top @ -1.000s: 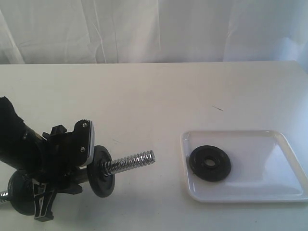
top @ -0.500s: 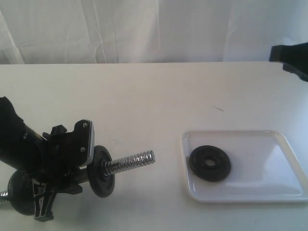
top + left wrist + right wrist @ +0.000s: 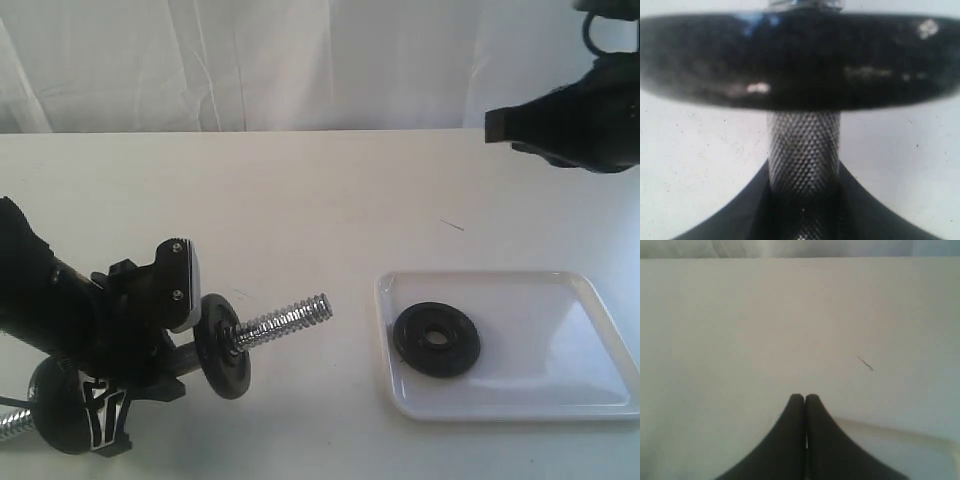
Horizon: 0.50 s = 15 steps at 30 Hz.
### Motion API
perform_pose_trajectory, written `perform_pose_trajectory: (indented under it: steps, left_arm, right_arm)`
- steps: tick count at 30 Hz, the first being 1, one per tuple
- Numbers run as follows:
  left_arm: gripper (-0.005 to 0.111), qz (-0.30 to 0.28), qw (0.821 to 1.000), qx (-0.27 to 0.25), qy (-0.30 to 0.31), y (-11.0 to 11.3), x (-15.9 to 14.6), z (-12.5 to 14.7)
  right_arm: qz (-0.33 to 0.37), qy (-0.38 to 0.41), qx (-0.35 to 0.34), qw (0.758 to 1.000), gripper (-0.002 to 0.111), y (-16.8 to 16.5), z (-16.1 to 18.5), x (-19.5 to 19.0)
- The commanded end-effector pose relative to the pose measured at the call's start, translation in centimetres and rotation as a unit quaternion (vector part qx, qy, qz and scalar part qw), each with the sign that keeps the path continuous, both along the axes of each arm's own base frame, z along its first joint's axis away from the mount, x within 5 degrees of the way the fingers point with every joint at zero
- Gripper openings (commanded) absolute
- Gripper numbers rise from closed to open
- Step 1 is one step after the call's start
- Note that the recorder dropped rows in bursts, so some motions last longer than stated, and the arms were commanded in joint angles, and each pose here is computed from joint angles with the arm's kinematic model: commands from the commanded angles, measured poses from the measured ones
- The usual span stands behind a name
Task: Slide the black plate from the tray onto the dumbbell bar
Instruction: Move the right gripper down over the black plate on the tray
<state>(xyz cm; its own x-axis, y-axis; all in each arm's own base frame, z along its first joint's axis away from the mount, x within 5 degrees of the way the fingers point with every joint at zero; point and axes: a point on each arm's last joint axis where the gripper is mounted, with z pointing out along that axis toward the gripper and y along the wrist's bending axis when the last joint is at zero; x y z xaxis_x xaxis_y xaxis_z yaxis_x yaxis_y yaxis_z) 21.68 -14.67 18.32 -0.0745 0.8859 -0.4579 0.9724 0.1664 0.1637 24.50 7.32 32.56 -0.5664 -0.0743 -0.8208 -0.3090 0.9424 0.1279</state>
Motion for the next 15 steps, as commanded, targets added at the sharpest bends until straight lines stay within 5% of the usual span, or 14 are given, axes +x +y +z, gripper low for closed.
perform_pose_trajectory:
  steps: [1,9,15]
  left_arm:
    - [0.0,0.032,0.998,-0.047,-0.021,-0.5,0.2,1.9]
    - [0.0,0.032,0.998,-0.047,-0.021,-0.5,0.2,1.9]
    - [0.0,0.032,0.998,-0.047,-0.021,-0.5,0.2,1.9]
  right_arm:
    - [0.107,-0.01,-0.068,0.992,0.0,3.1,0.2,-0.6]
    - [0.142,0.199,-0.151,0.958,0.003,6.4,-5.8,3.4]
    - [0.15,0.248,-0.167,0.943,0.049,7.7,-8.3,4.4]
